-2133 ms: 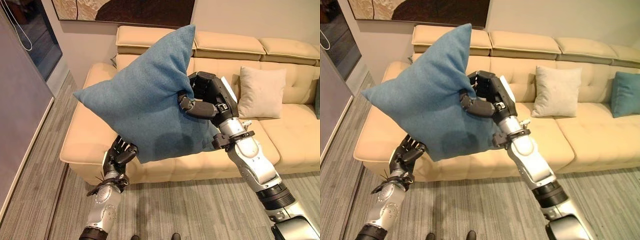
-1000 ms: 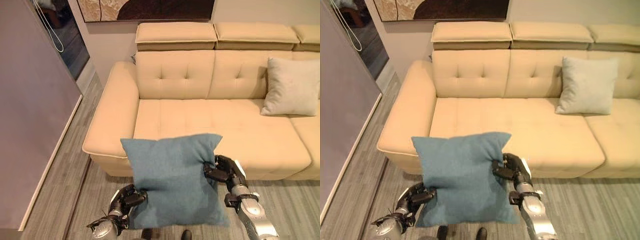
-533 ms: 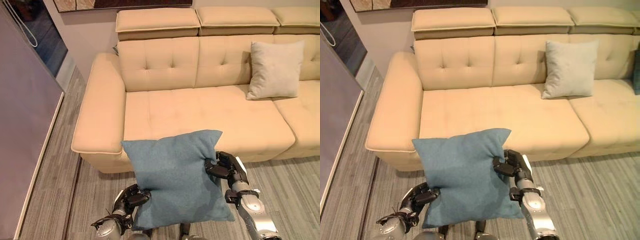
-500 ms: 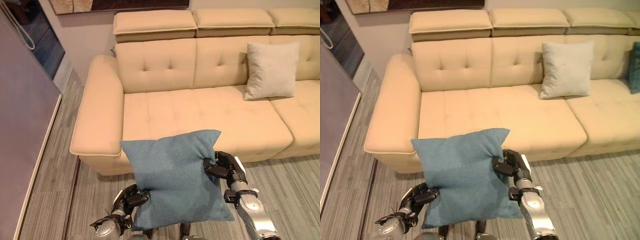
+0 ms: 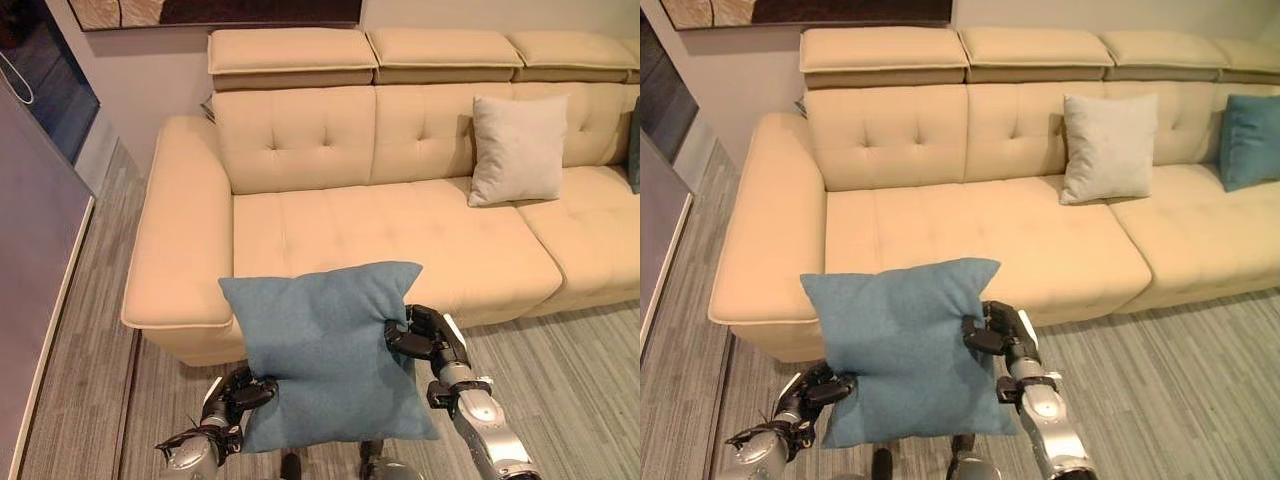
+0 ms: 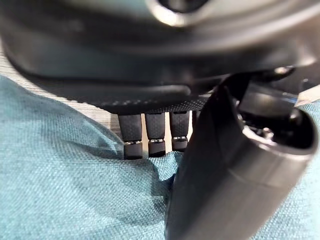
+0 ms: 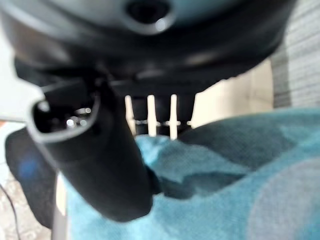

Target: Pick up all the scattered cushions and arrange them neatly on the sofa.

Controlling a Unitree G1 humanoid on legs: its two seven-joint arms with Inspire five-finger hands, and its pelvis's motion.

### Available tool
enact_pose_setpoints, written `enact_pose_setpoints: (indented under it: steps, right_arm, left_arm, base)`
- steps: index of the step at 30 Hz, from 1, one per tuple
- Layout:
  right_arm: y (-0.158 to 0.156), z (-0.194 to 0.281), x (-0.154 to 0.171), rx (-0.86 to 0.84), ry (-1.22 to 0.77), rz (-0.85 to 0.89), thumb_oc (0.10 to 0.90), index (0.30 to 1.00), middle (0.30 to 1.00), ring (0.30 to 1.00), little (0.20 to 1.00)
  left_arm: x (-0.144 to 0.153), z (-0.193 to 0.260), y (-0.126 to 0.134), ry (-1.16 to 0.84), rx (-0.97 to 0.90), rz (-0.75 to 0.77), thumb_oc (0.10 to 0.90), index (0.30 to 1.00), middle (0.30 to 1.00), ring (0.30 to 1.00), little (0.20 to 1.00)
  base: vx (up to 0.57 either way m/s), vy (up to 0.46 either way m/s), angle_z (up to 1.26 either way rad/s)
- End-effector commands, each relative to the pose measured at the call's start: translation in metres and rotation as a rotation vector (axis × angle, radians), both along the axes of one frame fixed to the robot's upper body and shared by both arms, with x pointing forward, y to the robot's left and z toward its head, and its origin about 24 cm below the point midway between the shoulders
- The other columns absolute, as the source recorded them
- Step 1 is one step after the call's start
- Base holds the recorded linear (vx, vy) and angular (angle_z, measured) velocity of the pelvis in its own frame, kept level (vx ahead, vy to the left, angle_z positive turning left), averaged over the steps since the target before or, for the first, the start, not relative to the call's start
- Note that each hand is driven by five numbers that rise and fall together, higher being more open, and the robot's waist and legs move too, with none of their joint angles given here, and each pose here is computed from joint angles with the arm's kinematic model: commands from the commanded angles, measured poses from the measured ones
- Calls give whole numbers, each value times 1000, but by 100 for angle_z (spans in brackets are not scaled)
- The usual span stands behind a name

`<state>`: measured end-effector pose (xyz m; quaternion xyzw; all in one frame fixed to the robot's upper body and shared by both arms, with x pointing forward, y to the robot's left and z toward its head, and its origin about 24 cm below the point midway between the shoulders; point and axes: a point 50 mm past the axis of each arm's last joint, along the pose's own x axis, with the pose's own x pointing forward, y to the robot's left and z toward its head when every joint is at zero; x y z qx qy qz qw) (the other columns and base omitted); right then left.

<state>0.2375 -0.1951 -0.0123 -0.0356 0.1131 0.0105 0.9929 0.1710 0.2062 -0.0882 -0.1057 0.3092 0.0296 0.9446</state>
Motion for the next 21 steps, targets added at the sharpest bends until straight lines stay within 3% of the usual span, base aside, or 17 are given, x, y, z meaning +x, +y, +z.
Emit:
enact_pose_setpoints:
  steps: [1, 11, 21]
  right_arm:
    - [9, 59, 25, 17, -316, 66, 400, 300, 300, 300, 300]
    - [-6, 60, 23, 7, -313, 23, 400, 300, 300, 300, 300]
    - [-1, 52, 21, 14, -283, 21, 400, 300, 300, 300, 300]
  left_arm:
    - [57, 61, -48, -411, -142, -130, 400, 300, 300, 300, 300]
    - [57, 61, -57, -407, -180, -126, 400, 300, 300, 300, 300]
    - [53, 57, -52, -386, -151, -140, 400, 300, 300, 300, 300]
  base:
    - [162, -153, 54]
    - [127, -187, 19]
    - [186, 84, -15]
